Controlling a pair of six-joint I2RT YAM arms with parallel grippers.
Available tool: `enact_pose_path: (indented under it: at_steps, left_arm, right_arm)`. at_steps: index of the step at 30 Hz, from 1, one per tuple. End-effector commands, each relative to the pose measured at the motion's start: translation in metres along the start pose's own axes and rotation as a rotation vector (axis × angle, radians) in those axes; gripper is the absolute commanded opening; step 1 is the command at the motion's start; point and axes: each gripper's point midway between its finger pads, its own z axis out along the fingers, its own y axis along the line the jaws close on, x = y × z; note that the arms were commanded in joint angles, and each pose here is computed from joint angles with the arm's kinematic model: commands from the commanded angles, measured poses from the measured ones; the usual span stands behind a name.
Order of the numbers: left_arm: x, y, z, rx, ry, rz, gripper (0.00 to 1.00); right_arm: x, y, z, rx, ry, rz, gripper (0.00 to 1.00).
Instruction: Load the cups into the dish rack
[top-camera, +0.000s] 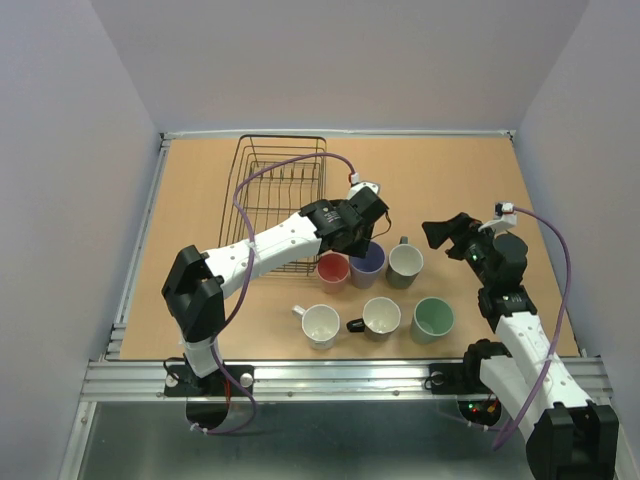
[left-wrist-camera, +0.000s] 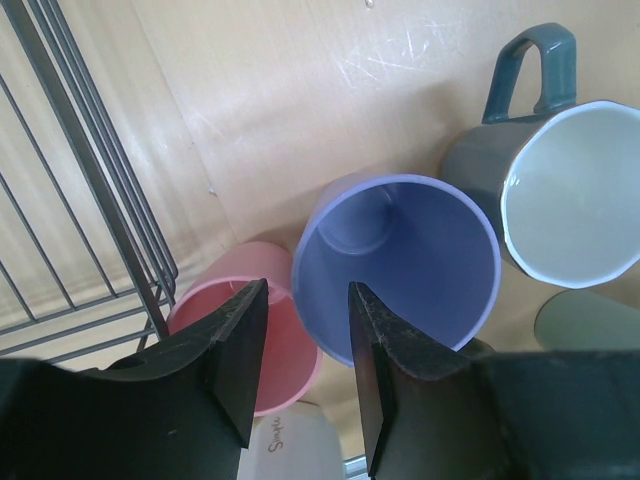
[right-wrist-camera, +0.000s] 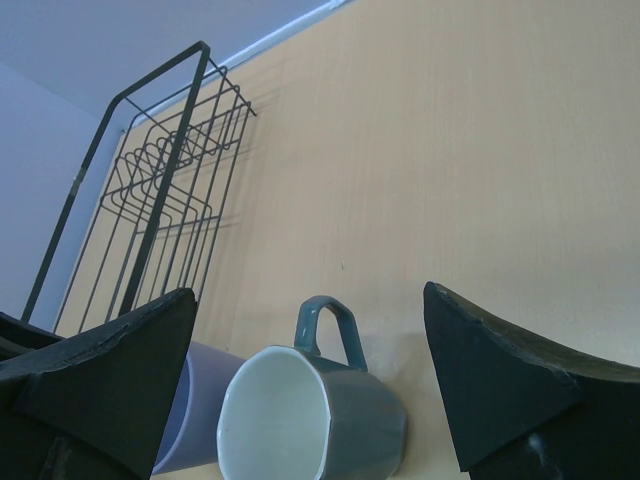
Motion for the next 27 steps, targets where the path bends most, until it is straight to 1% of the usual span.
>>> enact_pose_path:
  at_steps: [1,11,14,15,16,17,18,19,22,24,26,27]
  left_arm:
    - [0.001,-0.003,0.003,0.003,-0.007,0.004,0.48]
    - [0.013,0.003,0.031,-0.05,0.024,0.041,0.47]
    - [0.012,0.002,0.034,-0.048,0.023,0.042,0.37]
    - [0.011,0.002,0.034,-0.046,0.021,0.042,0.32]
    - [0.01,0.001,0.034,-0.042,0.017,0.042,0.22]
    - [0.009,0.0,0.033,-0.038,0.014,0.042,0.15]
    - [0.007,0.0,0.033,-0.033,0.011,0.042,0.05]
    - [0.006,-0.001,0.033,-0.032,0.008,0.043,0.0]
    - [-0.001,-0.005,0.03,-0.004,-0.005,0.04,0.0]
    - [-0.008,-0.005,0.026,0.004,-0.022,0.036,0.0]
    - [-0.024,-0.004,0.015,0.018,-0.059,0.032,0.0]
    - [-0.032,-0.002,0.011,0.022,-0.074,0.023,0.0]
  right_arm:
    - [0.0,-0.002,0.001,0.001,-0.007,-0.016,1.0]
    - [0.0,-0.003,0.001,0.004,-0.008,-0.016,1.0]
    - [0.001,-0.004,0.002,0.007,-0.004,-0.016,1.0]
    - [0.001,-0.004,0.002,0.006,-0.003,-0.016,1.0]
    - [0.001,-0.004,0.002,0.007,-0.003,-0.016,1.0]
    - [0.002,-0.004,0.003,0.009,0.001,-0.015,1.0]
    - [0.002,-0.005,0.003,0.011,0.003,-0.014,1.0]
    - [0.002,-0.005,0.003,0.012,0.004,-0.014,1.0]
    - [0.001,-0.006,0.006,0.019,0.006,-0.022,1.0]
    - [-0.011,0.006,0.007,-0.019,-0.004,-0.029,1.0]
    - [-0.026,0.021,0.006,-0.055,-0.032,-0.028,1.0]
    - [-0.042,0.033,0.005,-0.08,-0.065,-0.032,1.0]
